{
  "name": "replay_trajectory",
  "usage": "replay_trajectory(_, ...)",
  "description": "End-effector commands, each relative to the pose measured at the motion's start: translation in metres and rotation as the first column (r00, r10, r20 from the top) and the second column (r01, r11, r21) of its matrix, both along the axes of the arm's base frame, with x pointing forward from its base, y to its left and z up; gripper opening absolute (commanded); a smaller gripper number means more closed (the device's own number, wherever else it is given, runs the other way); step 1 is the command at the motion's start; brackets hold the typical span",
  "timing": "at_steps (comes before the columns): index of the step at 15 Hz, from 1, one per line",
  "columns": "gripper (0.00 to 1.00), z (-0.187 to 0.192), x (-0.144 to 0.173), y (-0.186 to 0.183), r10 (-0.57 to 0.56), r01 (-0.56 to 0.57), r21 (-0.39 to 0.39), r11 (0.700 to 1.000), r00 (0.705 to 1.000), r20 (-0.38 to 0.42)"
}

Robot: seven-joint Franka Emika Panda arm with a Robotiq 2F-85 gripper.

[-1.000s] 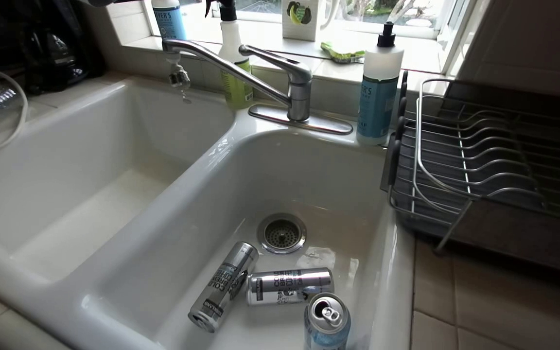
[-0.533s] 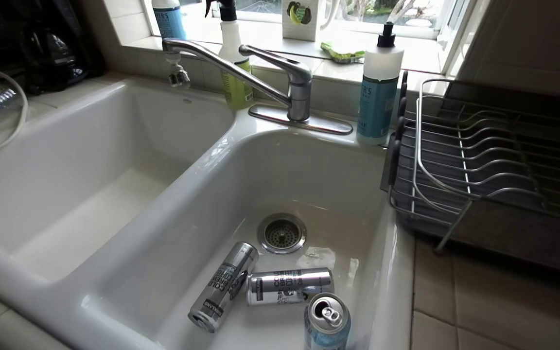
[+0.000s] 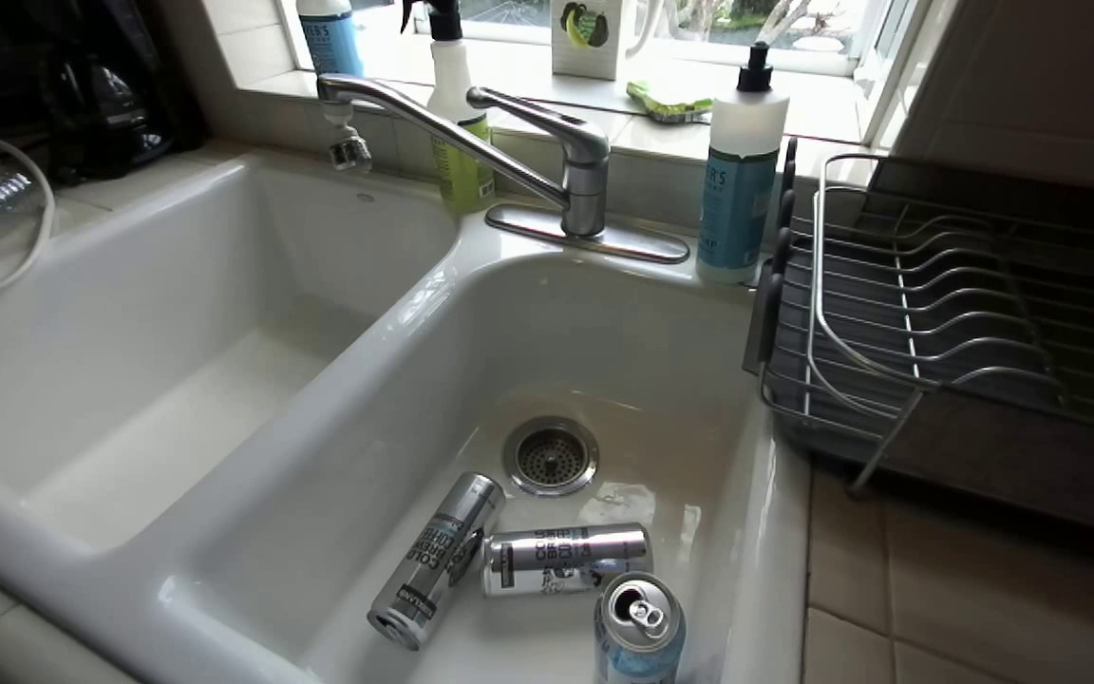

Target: Put the white bottle on the window sill in an upright position

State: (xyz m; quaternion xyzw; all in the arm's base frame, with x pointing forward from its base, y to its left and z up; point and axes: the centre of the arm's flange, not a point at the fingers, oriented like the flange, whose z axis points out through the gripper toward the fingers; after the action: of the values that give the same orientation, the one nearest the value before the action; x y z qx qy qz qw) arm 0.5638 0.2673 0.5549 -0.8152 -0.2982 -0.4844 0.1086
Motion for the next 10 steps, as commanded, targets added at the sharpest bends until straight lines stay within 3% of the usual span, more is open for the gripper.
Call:
replay_trajectory(1,1.0,0.021,-0.037,-0.008,-0.02,0.014,-0.066,0.998,0.996,-0.084)
replay_trajectory(5,1.0,0.041,-0.068,-0.009,0.0,-0.012,-0.057,0.998,0.978,-0.207)
replay_trajectory(10,1.0,0.079,-0.102,-0.025,-0.072,0.05,-0.087,0.995,0.961,-0.268)
